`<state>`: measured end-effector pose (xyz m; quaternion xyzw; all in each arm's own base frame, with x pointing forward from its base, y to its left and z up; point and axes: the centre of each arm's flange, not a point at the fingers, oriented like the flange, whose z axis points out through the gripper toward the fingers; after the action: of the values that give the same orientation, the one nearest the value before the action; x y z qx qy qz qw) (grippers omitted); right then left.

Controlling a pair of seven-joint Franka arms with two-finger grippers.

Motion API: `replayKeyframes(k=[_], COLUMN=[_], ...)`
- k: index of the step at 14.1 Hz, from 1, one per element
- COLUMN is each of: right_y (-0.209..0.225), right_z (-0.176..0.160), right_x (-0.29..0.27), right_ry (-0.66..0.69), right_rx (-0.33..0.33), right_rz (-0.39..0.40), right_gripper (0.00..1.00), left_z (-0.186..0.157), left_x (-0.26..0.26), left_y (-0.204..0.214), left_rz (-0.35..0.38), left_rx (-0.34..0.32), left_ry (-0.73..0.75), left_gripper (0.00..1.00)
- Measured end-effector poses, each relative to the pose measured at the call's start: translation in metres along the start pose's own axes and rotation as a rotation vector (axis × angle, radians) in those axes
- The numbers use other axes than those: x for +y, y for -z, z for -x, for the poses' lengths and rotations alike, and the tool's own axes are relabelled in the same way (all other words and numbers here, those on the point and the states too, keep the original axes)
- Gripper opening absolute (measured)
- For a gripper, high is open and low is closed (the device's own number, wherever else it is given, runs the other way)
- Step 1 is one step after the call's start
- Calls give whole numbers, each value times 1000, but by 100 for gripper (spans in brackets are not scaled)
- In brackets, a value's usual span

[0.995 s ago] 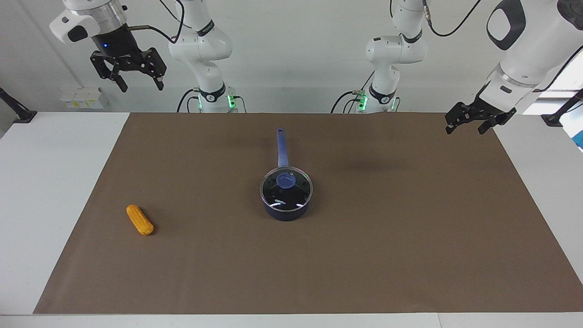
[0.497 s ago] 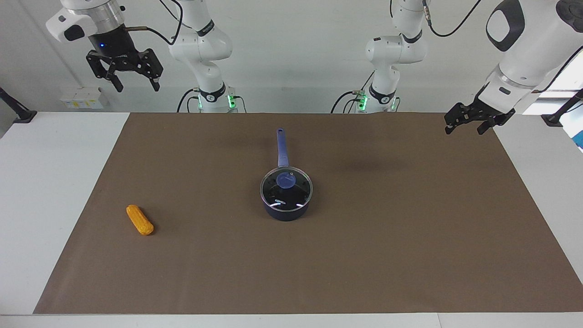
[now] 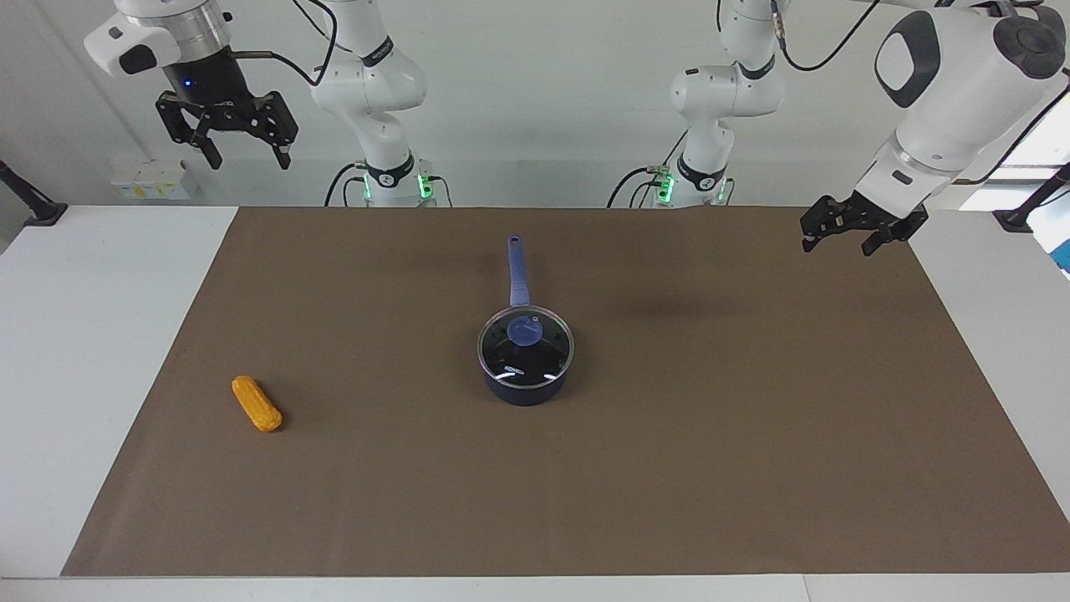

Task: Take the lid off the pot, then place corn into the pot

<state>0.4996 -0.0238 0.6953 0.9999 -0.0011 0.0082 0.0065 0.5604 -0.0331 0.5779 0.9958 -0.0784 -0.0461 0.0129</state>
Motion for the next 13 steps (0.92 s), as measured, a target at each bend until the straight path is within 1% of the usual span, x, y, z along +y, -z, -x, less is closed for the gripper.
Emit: replayKeyframes(k=[4, 8, 9, 11, 13], right_y=[0, 0, -1, -7, -23], right_z=[0, 0, 0, -1, -7], right_x=[0, -4, -7, -8, -8], right_ry=[0, 22, 28, 30, 32], right_rx=[0, -3, -4, -10, -3], right_rz=[0, -1, -1, -1, -1], right_gripper=[100, 100, 100, 100, 100], left_z=[-6, -5, -4, -7, -7], left_x=[33, 75, 84, 105, 132], left_y=[-18, -24, -24, -21, -23], left_rz=[-6, -12, -14, -16, -18], left_rx=[3, 1, 13, 60, 78], left_ry=[-95, -169, -180, -179, -200], left_gripper=[100, 100, 100, 100, 100])
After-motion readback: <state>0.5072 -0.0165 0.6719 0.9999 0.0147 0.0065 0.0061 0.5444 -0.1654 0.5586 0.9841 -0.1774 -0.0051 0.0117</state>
